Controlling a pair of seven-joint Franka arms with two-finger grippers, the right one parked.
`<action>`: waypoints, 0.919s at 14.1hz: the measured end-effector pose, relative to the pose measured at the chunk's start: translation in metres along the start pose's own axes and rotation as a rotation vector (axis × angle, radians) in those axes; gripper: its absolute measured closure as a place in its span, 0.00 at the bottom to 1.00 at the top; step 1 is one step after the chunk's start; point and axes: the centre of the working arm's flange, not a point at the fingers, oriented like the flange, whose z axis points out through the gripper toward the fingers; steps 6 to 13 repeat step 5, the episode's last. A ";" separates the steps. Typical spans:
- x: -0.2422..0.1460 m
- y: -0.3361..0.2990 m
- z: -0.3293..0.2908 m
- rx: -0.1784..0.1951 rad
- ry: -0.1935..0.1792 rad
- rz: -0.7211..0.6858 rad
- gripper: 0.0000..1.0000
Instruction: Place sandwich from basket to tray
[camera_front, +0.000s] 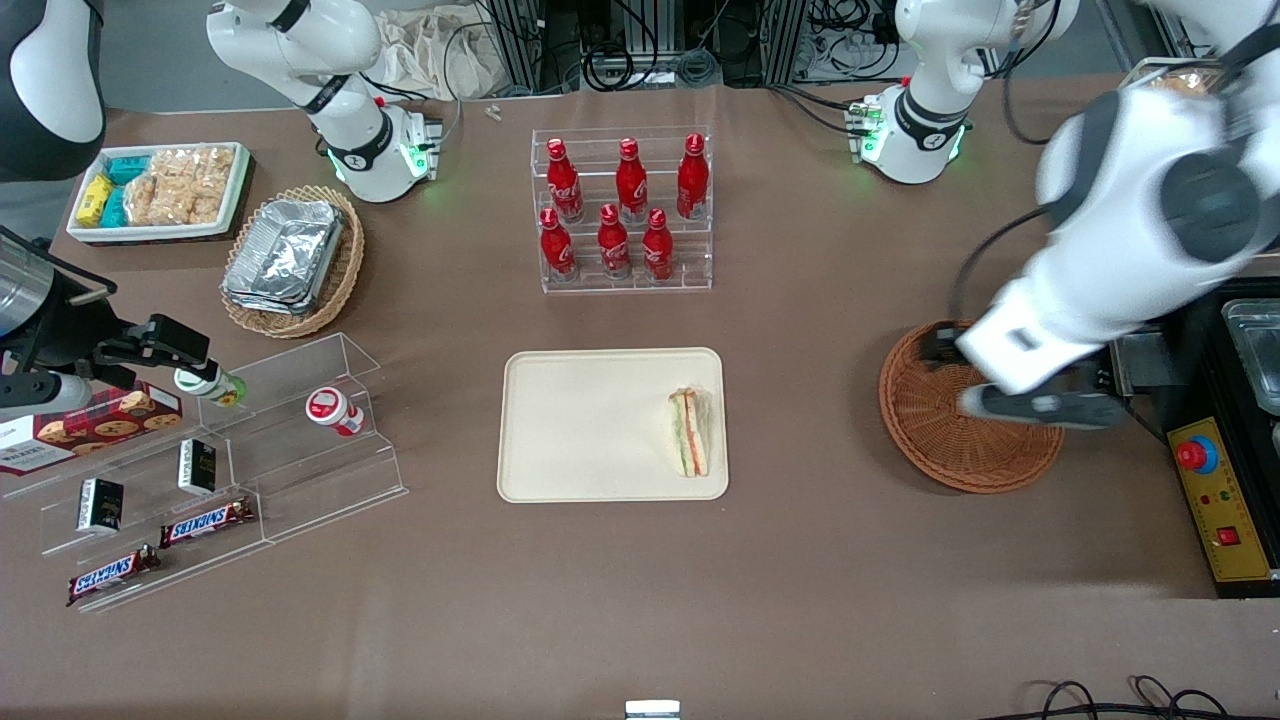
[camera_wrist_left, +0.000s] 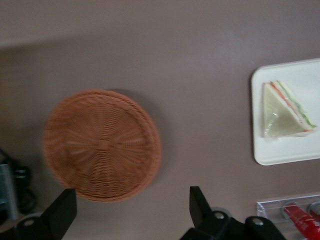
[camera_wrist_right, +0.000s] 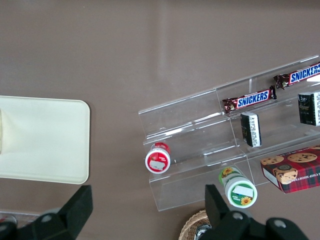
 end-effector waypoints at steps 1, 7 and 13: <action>-0.007 -0.023 -0.015 0.004 0.014 -0.023 0.00; -0.020 -0.072 -0.043 0.015 0.025 -0.103 0.00; -0.020 -0.072 -0.043 0.015 0.025 -0.103 0.00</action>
